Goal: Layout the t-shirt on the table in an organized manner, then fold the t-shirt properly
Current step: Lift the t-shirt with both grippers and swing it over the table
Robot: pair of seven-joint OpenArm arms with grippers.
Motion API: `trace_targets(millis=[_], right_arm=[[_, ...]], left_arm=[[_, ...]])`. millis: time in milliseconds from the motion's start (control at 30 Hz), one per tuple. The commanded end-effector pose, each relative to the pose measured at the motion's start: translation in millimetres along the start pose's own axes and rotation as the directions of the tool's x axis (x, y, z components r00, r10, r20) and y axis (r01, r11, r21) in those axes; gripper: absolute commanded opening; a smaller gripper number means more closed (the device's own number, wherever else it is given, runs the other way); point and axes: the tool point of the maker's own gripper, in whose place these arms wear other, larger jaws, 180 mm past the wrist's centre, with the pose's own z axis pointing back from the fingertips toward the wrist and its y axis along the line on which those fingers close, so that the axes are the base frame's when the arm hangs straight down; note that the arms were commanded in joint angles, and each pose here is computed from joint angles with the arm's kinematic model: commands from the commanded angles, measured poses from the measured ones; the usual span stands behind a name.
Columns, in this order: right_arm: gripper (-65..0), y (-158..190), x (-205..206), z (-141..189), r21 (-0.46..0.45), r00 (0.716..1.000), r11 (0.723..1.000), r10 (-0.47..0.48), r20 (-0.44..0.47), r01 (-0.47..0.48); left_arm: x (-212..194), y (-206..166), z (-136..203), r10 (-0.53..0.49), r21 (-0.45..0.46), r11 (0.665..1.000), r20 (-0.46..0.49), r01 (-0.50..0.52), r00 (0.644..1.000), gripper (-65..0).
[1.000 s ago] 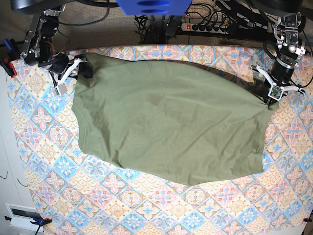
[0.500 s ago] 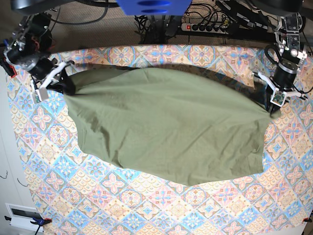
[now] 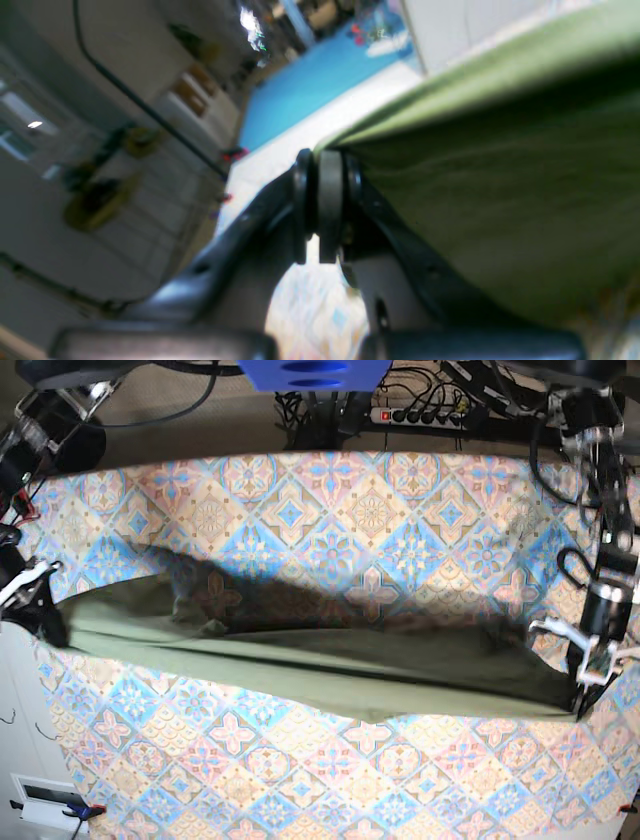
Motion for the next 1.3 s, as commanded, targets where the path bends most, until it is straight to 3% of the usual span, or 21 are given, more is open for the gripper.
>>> trace_targets(millis=[0,267,400,600,733,833,933,1067,1267], right_arm=[[-63.6,-9,32,-5,0.002,0.998,1.0,0.031,0.063,-0.031],[-63.6,-26,136,-77,0.152,0.988,0.988,-0.055,0.144,0.033],[-63.6,-16,209,-103,0.162,0.981,0.986,0.001,0.194,-0.033],[-63.6,15,315,-110,0.138,0.944,0.977,0.116,0.307,-0.165],[-63.6,44,316,-147,0.216,0.941,0.966,0.062,0.332,-0.139],[-63.6,39,316,-149,0.218,0.936,0.969,0.031,0.352,-0.115],[-63.6,46,317,-146,0.214,0.94,0.965,0.074,0.332,-0.152],[-64.0,54,333,-130,0.196,0.917,0.957,0.126,0.378,-0.212],[-64.0,47,343,-117,0.191,0.9,0.963,0.093,0.426,-0.19]], left_arm=[[20,17,-8,-0.017,0.049,0.999,0.041,0.015,0.999,-65.0],[76,15,-73,-0.023,0.011,1.0,0.116,0.022,0.993,-65.0],[102,36,-101,-0.012,0.038,0.999,0.149,0.006,0.989,-65.0],[141,86,-128,0.042,0.114,0.991,0.202,-0.066,0.979,-65.0],[177,121,-140,0.089,0.155,0.979,0.258,-0.132,0.962,-65.0],[204,135,-139,0.095,0.168,0.974,0.305,-0.152,0.947,-65.0],[207,134,-138,0.087,0.168,0.975,0.311,-0.145,0.946,-65.0],[172,125,-130,0.049,0.167,0.982,0.247,-0.092,0.968,-65.0],[148,109,-130,0.028,0.141,0.988,0.197,-0.056,0.98,-65.0]])
